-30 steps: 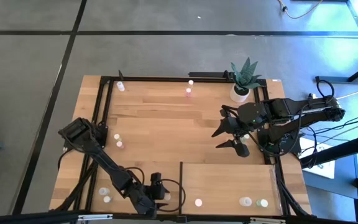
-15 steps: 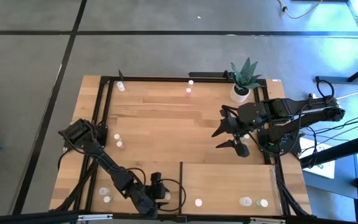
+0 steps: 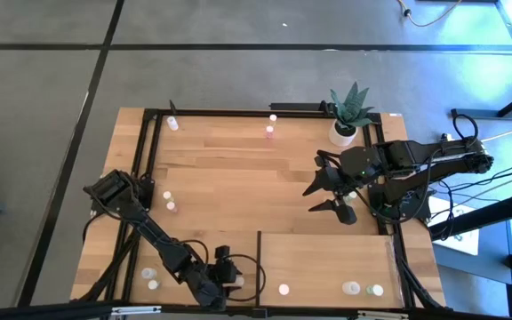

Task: Pick and place medicine bottles onto shelf by color
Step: Put the bottom yellow pill bottle on the shelf

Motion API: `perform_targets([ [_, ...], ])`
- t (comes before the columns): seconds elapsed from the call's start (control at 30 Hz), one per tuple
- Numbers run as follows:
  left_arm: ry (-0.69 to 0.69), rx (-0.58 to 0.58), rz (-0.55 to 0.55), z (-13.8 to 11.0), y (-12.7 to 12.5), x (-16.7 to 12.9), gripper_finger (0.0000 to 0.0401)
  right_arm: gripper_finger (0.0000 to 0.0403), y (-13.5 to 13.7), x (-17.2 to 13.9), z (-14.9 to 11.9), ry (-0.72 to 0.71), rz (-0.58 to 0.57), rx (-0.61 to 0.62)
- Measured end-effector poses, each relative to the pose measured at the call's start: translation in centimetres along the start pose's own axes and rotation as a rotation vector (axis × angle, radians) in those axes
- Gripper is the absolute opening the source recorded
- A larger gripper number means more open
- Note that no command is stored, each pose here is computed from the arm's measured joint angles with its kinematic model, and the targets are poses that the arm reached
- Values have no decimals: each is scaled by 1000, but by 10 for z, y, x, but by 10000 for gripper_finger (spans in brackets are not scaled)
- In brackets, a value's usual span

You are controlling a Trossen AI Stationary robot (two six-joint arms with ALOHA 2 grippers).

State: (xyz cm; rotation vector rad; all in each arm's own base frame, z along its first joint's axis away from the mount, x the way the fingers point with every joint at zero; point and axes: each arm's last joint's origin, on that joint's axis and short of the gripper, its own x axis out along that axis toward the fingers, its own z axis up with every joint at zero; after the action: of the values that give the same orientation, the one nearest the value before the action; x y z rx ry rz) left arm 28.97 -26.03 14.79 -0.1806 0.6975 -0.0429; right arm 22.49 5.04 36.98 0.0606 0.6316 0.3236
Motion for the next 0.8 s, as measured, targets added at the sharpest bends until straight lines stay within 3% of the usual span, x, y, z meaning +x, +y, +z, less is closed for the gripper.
perform_targets([
  [0.47, -2, 3, 1, 0, 0, 0, 114, 218, 0, 0, 0, 0, 0, 0],
  [0.8, -2, -31, 1, 0, 0, 0, 109, 218, 0, 0, 0, 0, 0, -3],
])
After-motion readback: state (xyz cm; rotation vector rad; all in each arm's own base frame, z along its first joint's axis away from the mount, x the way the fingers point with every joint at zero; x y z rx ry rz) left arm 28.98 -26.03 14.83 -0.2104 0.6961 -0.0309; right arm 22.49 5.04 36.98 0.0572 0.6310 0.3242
